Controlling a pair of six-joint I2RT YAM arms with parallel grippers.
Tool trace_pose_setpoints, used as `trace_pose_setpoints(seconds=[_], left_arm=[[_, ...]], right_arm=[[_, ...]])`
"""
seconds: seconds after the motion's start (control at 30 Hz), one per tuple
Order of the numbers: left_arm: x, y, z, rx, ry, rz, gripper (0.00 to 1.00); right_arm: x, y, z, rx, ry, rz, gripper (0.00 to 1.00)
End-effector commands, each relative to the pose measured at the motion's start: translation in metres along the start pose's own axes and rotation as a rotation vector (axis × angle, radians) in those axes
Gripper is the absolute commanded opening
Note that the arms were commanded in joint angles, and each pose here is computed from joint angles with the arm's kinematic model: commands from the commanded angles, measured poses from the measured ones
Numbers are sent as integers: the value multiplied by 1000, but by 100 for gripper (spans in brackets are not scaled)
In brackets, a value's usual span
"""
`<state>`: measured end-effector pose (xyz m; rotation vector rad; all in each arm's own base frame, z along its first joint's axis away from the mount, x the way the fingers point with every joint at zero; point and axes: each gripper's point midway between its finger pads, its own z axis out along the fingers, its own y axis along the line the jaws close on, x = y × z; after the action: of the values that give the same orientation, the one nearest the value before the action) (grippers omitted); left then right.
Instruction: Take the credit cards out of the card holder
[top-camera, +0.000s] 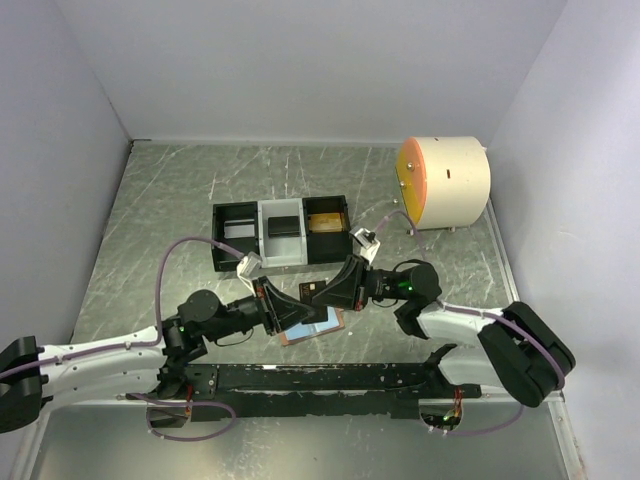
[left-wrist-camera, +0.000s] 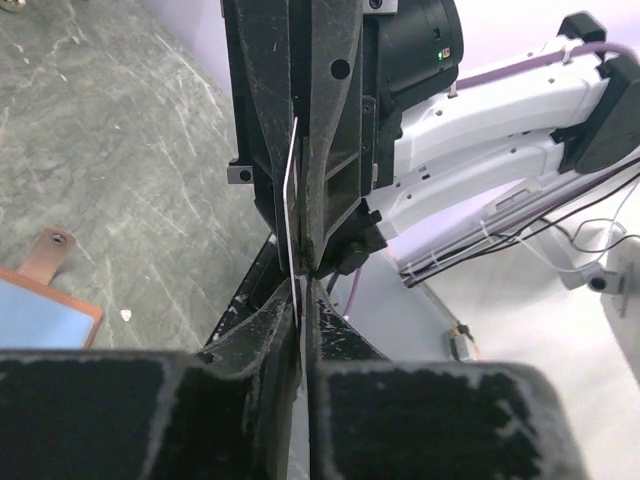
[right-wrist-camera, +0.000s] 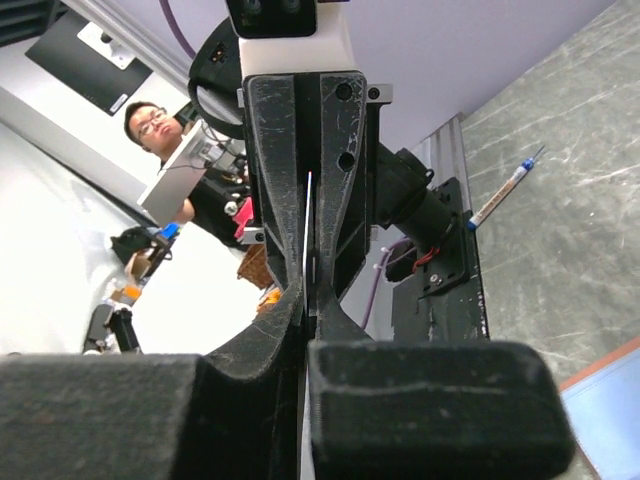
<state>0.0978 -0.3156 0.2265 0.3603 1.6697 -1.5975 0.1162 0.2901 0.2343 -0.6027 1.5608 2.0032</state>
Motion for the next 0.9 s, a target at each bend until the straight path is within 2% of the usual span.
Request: trace_pose_setpoints(seconds=[0.0, 0.03, 0.2, 0.43, 0.5, 0.6, 0.73, 0.87], left_arm=[[-8, -7, -4, 20, -32, 2, 27], [-7, -3, -5, -7, -29, 2, 36], [-11, 16, -14, -153, -17, 16, 71], [-27, 74, -49, -636, 51, 102, 95], [-31, 90, -62, -790, 95, 137, 99], [-38, 109, -73, -963, 161, 170, 100], [-57, 140, -83, -1057, 206, 120, 100], [-99, 163, -108, -1110, 130, 73, 100]], right_arm=[[-9, -3, 2, 46, -34, -68, 0], [-10, -4, 1, 65, -36, -81, 0], [-17, -25, -3, 221, -38, -139, 0], [-44, -68, -28, 596, -57, -270, 0], [-49, -77, -34, 668, -42, -301, 0], [-57, -87, -39, 741, -26, -346, 0], [-69, -98, -38, 830, -21, -428, 0], [-76, -106, -23, 916, 60, -597, 0]])
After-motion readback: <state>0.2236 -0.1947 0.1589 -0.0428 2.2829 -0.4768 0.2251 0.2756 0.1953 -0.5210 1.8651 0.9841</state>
